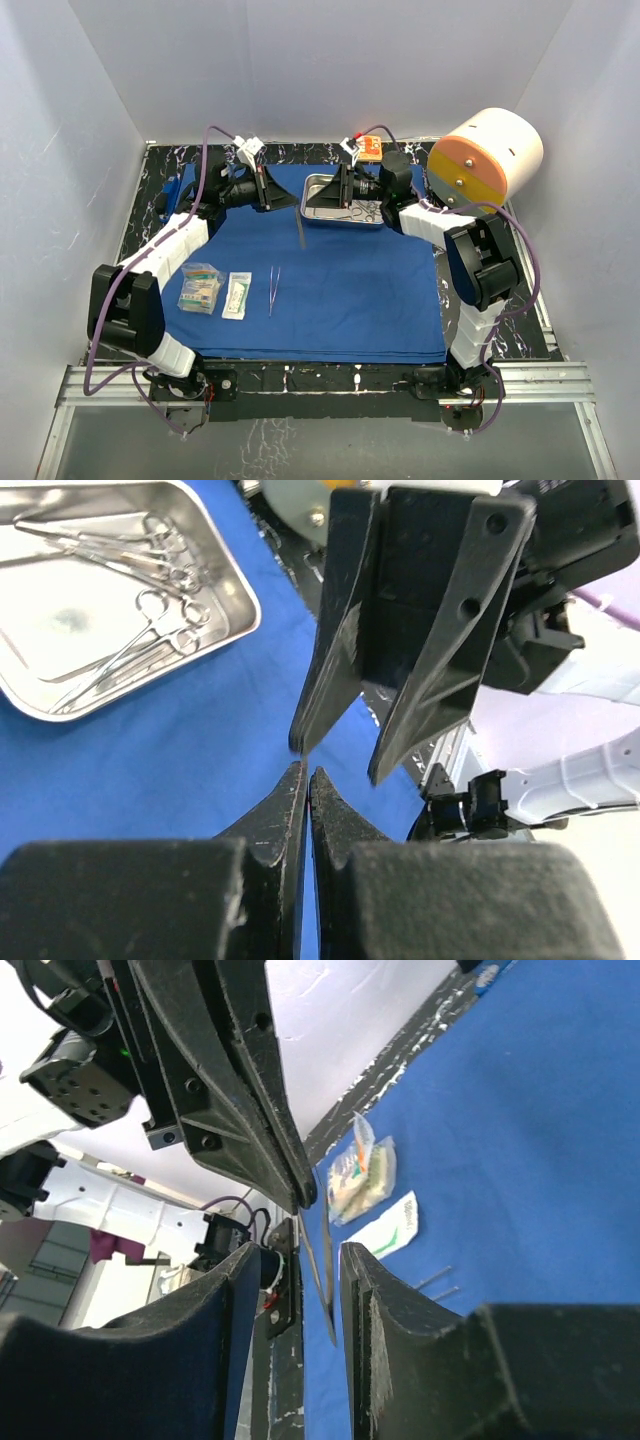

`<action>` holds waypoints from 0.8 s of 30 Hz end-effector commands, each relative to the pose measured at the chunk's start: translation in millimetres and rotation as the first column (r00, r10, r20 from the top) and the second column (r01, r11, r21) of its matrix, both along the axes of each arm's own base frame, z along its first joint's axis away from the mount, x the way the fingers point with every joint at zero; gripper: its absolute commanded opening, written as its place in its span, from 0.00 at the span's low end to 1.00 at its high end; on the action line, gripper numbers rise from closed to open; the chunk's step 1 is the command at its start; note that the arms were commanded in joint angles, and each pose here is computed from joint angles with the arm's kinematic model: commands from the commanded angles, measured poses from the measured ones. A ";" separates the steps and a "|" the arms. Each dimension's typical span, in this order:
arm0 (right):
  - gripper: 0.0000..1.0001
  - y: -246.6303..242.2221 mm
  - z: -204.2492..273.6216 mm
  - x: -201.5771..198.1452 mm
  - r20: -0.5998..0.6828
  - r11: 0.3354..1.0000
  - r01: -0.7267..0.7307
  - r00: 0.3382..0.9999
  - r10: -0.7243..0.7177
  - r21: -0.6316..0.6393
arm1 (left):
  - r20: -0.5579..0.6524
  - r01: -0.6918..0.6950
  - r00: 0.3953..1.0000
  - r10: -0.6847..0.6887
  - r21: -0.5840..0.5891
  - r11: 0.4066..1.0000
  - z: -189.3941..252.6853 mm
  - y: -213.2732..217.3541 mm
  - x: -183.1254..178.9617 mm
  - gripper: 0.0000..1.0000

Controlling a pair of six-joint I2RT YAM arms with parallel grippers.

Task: Open and lay out the surgical kit
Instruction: Place the medical item in the surgical kit.

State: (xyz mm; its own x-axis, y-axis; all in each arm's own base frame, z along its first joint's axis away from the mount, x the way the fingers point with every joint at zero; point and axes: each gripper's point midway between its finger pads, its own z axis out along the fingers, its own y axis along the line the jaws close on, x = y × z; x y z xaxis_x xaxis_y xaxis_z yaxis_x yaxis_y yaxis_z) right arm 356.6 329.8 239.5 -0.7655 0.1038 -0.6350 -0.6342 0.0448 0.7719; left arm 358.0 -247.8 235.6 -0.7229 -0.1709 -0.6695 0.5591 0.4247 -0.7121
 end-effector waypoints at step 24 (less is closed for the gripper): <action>0.34 -146.8 -80.4 28.3 0.233 0.847 0.339 0.936 -0.263 -0.410 | -0.468 0.096 0.844 0.262 0.612 0.785 -161.3 13.7 -90.1 0.00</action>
State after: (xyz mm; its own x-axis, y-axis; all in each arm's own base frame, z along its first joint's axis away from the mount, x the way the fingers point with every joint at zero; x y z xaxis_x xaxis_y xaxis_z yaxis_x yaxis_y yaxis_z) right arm 390.8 198.1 164.9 -0.6622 0.0286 -0.7487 -0.6294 0.5210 0.5766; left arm 275.6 -240.7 79.6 -0.9617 0.0650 -0.2662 0.1958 0.8427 -0.5016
